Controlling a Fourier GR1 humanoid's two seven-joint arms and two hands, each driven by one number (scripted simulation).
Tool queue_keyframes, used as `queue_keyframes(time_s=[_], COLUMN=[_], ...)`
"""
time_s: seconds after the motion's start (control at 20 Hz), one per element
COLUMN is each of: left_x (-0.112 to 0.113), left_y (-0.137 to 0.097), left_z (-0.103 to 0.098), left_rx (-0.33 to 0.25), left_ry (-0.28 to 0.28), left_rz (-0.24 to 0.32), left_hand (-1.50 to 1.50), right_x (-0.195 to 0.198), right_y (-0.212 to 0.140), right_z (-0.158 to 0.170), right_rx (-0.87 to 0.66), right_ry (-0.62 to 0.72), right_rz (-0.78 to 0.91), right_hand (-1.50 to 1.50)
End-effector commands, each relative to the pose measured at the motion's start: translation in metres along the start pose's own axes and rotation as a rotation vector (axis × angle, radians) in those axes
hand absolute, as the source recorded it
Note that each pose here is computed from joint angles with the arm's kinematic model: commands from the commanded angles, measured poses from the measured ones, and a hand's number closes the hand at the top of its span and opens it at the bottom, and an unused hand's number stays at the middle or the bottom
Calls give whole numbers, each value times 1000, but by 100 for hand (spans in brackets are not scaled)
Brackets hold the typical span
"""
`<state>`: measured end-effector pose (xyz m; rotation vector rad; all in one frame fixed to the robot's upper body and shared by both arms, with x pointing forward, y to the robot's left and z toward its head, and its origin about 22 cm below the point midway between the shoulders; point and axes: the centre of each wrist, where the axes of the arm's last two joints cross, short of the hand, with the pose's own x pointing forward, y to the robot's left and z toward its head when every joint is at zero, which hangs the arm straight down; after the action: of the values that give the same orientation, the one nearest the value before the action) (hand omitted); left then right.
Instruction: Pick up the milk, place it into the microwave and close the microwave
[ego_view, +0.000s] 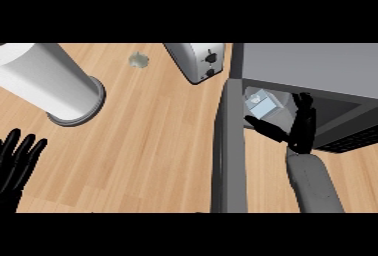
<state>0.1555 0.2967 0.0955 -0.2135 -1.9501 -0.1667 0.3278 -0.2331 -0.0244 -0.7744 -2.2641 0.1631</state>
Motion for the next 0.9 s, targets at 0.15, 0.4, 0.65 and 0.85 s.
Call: queue_keyframes(time_s=[0.15, 0.4, 0.65, 0.85], left_x=[0, -5, -7, -10], left_y=[-5, -12, -16, -22], left_z=[-6, -9, -12, -15], left_rx=[-10, -29, -22, -10], left_ry=[-3, 23, 26, 19], left_rz=[-12, 0, 1, 13], left_hand=[-150, -150, -150, -150], right_x=[-13, -16, -21, -16], right_y=[15, 18, 12, 22], right_z=[-23, -30, -35, -40], right_rx=[53, 73, 101, 134], right_ry=[266, 281, 292, 297], right_rz=[-46, -37, -68, -110], right_hand=[-150, -150, -150, -150])
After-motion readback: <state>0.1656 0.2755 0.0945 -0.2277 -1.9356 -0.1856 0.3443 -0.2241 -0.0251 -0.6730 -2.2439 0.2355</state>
